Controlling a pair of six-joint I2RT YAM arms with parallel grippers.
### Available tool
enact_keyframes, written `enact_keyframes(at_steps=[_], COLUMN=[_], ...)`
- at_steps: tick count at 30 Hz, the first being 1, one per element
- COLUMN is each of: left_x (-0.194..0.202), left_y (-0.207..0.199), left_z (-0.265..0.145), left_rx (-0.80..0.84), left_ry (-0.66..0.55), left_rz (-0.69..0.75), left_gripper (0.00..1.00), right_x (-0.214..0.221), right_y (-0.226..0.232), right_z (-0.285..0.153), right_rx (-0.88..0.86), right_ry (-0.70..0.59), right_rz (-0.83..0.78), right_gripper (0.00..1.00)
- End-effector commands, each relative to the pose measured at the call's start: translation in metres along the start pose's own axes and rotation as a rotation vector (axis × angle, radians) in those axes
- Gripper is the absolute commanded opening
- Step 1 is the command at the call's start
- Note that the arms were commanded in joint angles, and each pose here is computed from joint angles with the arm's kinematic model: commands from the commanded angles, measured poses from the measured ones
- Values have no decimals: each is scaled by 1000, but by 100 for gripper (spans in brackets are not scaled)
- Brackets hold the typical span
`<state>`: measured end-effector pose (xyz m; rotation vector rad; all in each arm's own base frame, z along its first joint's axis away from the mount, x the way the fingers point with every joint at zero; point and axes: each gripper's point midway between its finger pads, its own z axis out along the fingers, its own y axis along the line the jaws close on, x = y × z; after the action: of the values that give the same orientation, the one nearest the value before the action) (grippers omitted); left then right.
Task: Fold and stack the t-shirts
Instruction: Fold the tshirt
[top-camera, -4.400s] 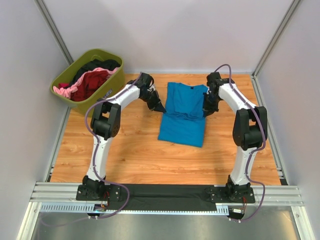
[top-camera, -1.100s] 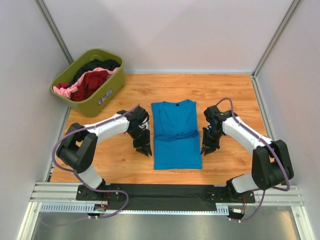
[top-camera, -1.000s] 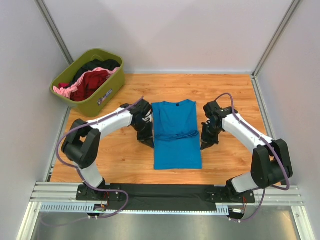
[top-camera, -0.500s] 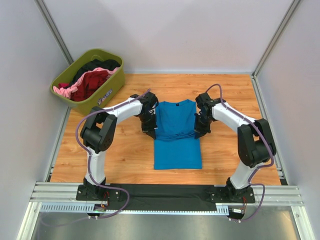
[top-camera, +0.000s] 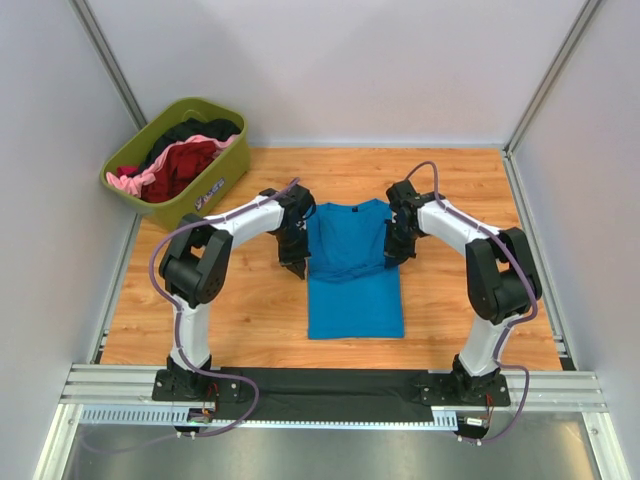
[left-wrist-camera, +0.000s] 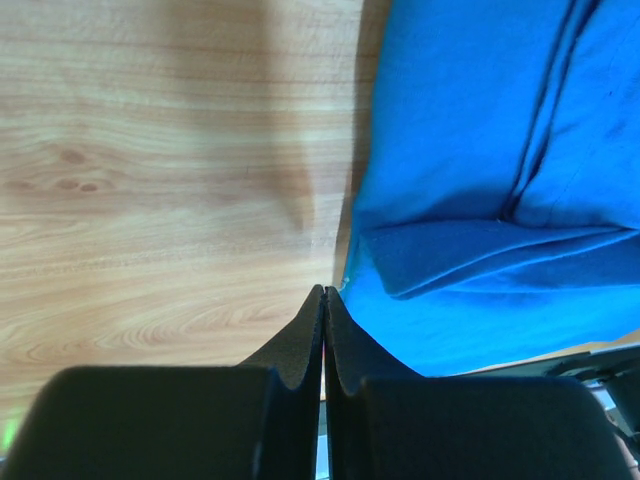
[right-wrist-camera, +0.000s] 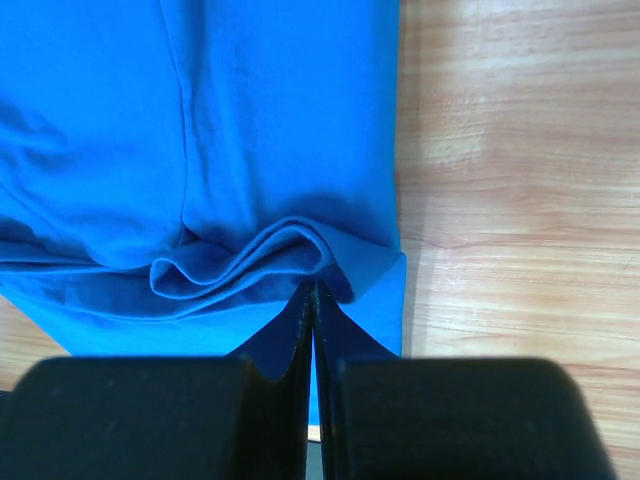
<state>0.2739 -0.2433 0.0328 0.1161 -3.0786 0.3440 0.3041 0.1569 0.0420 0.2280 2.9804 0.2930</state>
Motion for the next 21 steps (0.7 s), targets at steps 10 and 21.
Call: enact_keyframes(at_steps=[10,21], left_x=[2,-7], left_y=[-19,-28], left_z=[-14,-7], left_rx=[109,130], left_ry=[-25,-23], left_rz=[-42,-55], left_gripper=[0,0], right_x=[-43,-25], right_y=[13,17], right_z=[-31,-54], right_rx=[-23,-88], right_ry=[-134,-132], right_rz=[4,6], right_gripper=[0,0])
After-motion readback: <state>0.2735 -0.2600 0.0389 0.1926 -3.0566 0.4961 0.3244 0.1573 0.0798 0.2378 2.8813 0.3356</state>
